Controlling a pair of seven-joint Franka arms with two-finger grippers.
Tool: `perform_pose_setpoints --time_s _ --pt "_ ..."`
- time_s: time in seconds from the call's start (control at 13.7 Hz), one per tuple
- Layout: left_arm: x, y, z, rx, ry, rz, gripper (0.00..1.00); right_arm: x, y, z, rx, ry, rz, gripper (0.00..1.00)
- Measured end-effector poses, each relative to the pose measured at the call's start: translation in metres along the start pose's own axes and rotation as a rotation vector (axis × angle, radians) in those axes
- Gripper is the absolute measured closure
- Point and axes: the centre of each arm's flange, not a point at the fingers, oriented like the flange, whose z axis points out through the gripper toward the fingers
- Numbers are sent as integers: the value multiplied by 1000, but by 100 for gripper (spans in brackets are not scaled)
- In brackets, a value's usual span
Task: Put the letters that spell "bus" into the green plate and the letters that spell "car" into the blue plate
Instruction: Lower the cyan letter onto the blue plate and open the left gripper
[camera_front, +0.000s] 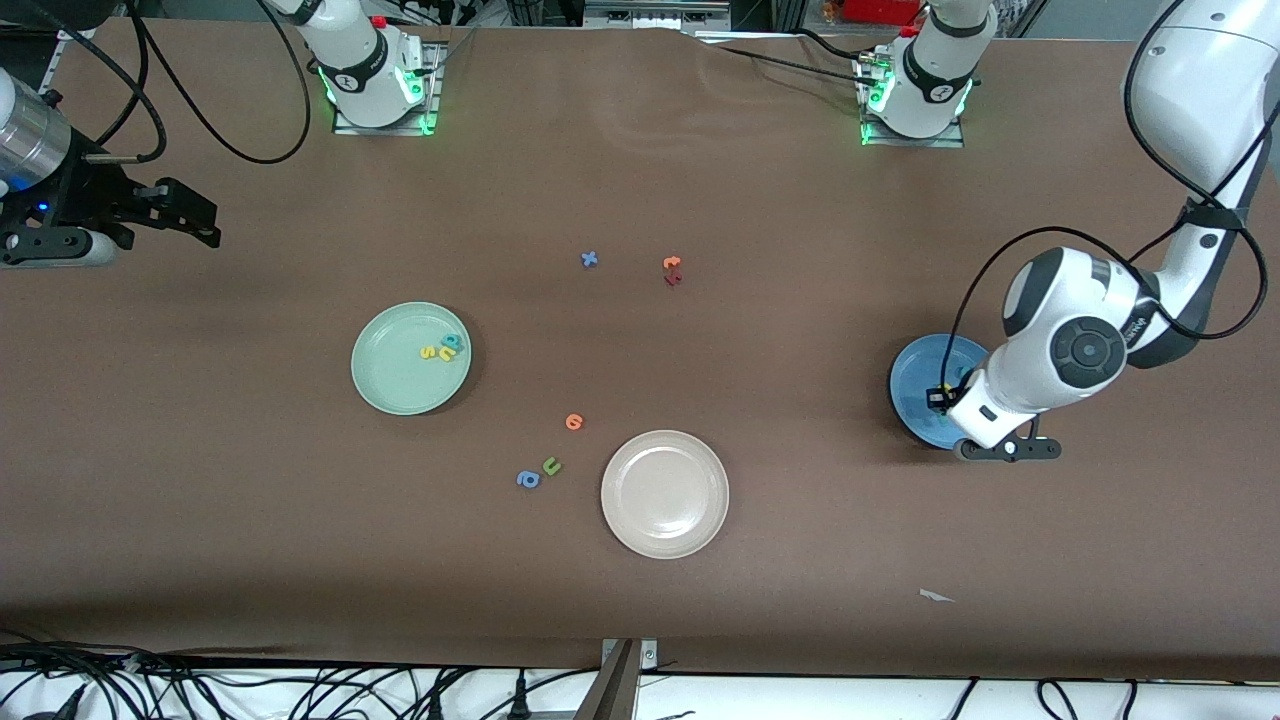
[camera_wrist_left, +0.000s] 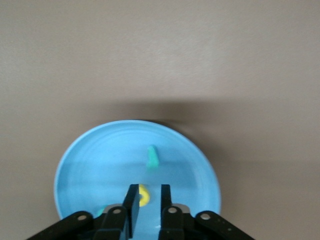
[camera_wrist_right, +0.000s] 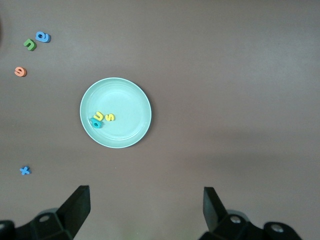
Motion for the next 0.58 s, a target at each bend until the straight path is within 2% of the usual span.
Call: perform_pose_setpoints --time_s 0.29,0.44,0.51,0.58 --pt "11 -9 -20 4 29 -6 32 0 -4 -1 0 6 -7 0" --pt "11 -20 -39 31 4 -13 10 1 -4 -1 0 10 -7 0" --pt "11 -25 -48 46 -15 -12 1 1 -4 -1 0 10 -7 0" --pt "11 -30 -57 57 -32 3 0 1 -4 -1 -1 11 -6 0"
